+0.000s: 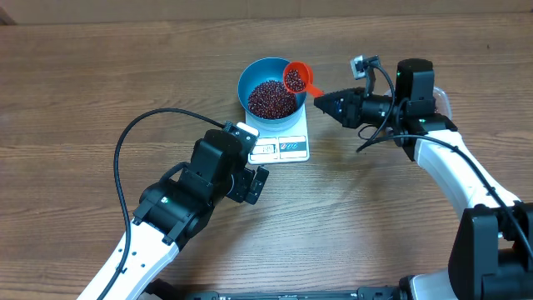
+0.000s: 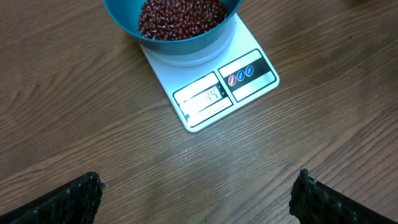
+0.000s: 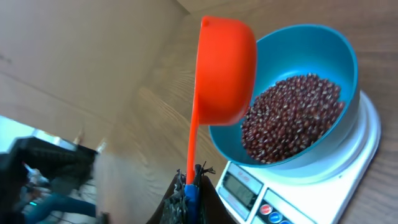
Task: Scoop item into bowl and weigh 150g on scale
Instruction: 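Tilt the red cup over the blue bowl to pour beans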
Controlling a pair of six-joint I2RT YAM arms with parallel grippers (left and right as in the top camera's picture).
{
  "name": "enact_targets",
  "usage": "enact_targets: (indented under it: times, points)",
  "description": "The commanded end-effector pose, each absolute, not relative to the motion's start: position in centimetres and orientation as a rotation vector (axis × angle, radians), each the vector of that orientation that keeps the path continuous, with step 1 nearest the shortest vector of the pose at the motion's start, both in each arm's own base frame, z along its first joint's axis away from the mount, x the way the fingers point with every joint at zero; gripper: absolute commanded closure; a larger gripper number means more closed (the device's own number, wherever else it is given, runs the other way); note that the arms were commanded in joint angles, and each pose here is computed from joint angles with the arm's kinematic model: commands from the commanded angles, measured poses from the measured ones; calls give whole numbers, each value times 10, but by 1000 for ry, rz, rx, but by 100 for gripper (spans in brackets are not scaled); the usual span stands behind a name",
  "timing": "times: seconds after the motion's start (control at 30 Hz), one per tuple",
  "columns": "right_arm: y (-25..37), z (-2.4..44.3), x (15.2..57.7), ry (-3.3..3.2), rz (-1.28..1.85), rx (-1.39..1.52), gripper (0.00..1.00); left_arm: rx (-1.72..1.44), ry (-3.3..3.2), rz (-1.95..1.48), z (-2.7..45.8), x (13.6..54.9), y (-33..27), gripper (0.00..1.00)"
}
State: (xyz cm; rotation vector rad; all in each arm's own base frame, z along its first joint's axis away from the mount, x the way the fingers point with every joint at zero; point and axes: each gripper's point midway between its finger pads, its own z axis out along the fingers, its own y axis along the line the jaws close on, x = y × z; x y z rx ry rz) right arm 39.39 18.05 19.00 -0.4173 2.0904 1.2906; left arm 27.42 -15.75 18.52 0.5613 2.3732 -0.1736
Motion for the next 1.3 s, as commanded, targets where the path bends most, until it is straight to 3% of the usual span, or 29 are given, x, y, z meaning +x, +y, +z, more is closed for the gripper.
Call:
enact_targets:
  times: [0.0, 0.93, 1.27]
  points:
    - [179, 186, 400, 2050, 1174, -511, 96, 583, 2369, -178, 185, 275, -159, 0]
    - [192, 169, 412, 2051, 884, -619, 96, 583, 2369, -178, 185, 275, -159, 0]
    - [218, 165, 404, 1951, 725, -870, 96, 583, 2369, -178, 185, 275, -159, 1]
